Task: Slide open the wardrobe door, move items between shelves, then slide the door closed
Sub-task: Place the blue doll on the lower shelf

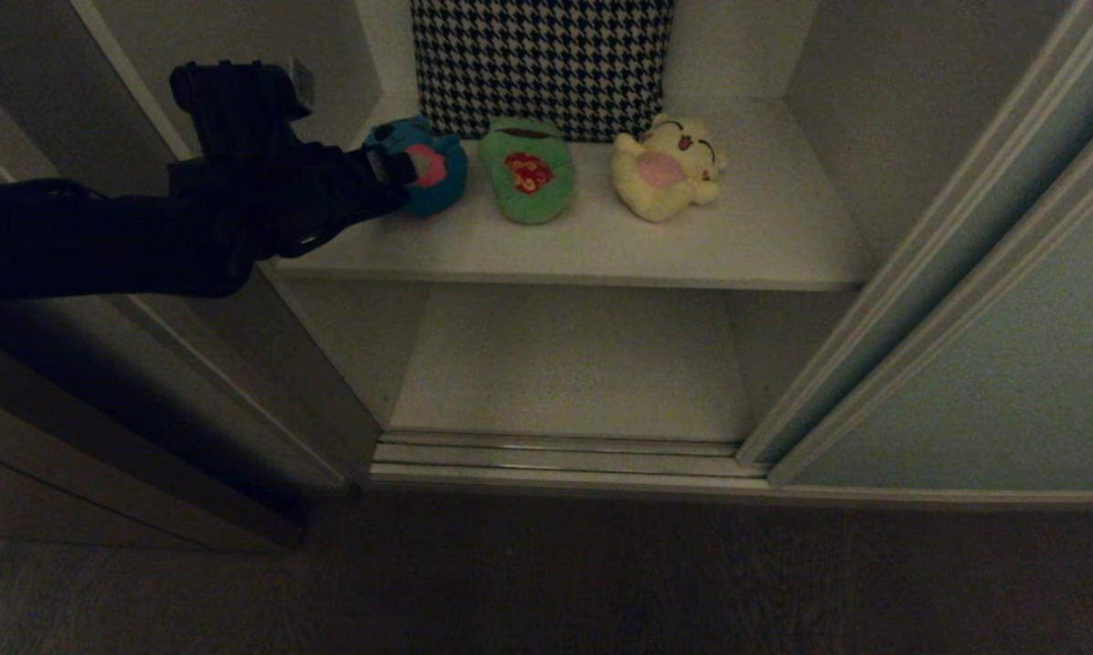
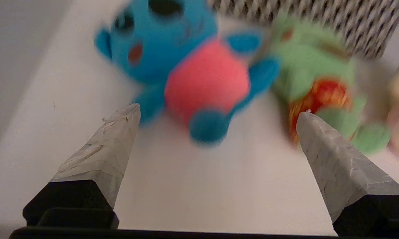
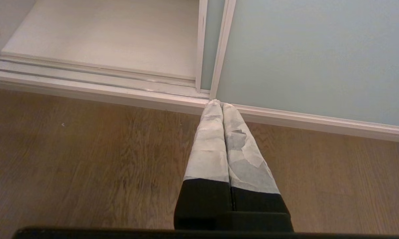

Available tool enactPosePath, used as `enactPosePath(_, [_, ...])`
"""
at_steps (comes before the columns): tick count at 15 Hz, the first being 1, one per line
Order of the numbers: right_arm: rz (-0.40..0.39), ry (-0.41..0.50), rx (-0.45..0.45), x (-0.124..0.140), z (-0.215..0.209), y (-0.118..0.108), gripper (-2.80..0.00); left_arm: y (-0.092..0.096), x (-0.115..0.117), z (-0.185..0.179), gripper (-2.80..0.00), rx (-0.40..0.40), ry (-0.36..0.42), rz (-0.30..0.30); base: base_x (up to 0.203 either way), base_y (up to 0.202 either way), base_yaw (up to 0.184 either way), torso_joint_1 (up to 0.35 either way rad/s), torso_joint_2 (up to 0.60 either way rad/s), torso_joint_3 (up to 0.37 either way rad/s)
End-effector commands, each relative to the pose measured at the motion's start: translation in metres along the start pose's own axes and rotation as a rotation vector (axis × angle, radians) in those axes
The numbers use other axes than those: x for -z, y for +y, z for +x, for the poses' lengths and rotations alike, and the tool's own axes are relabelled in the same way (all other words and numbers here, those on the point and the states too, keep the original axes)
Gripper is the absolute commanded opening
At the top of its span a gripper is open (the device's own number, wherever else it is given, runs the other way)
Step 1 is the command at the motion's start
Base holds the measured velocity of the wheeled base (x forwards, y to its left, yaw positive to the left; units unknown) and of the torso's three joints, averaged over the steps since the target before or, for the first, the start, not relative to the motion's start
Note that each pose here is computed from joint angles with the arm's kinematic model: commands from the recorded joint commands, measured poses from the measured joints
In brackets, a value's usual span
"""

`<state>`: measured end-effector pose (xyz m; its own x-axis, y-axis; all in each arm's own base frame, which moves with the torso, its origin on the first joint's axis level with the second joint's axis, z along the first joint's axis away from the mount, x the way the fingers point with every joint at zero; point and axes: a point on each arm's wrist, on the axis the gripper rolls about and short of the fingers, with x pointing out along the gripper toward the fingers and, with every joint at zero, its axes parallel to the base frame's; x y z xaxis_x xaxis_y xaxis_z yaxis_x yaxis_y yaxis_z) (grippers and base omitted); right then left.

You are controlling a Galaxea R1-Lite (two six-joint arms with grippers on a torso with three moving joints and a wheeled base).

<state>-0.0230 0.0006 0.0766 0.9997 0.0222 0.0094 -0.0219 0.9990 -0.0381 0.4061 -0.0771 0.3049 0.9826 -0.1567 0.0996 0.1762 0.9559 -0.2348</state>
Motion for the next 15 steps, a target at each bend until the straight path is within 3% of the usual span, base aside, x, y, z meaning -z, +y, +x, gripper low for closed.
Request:
enactPosePath(1, [-0.001, -0.001, -0.001, 0.0, 0.0, 0.0, -2.8, -0.002, 0.0, 0.006, 0.0, 0.005, -0.031, 0.002, 0.0, 0.0, 0.0, 0.0, 0.0, 0.0])
enactPosePath(7, [0.001, -0.001, -0.001, 0.0, 0.0, 0.0, -2.8, 0.004, 0.032, 0.032, 0.0, -0.01, 0.009, 0.04, 0.0, 0.0, 0.0, 0.0, 0.0, 0.0])
enactPosePath(11, [0.0, 0.0, -0.001, 0.0, 0.0, 0.0, -2.8, 0.005, 0.041, 0.046, 0.0, -0.003, -0.047, 0.037, 0.0, 0.0, 0.0, 0.0, 0.0, 0.0])
enactPosePath(15, [-0.001, -0.001, -0.001, 0.0, 0.0, 0.0, -2.8, 0.005, 0.052, 0.057, 0.0, 0.01, -0.055, 0.033, 0.0, 0.0, 0.0, 0.0, 0.0, 0.0])
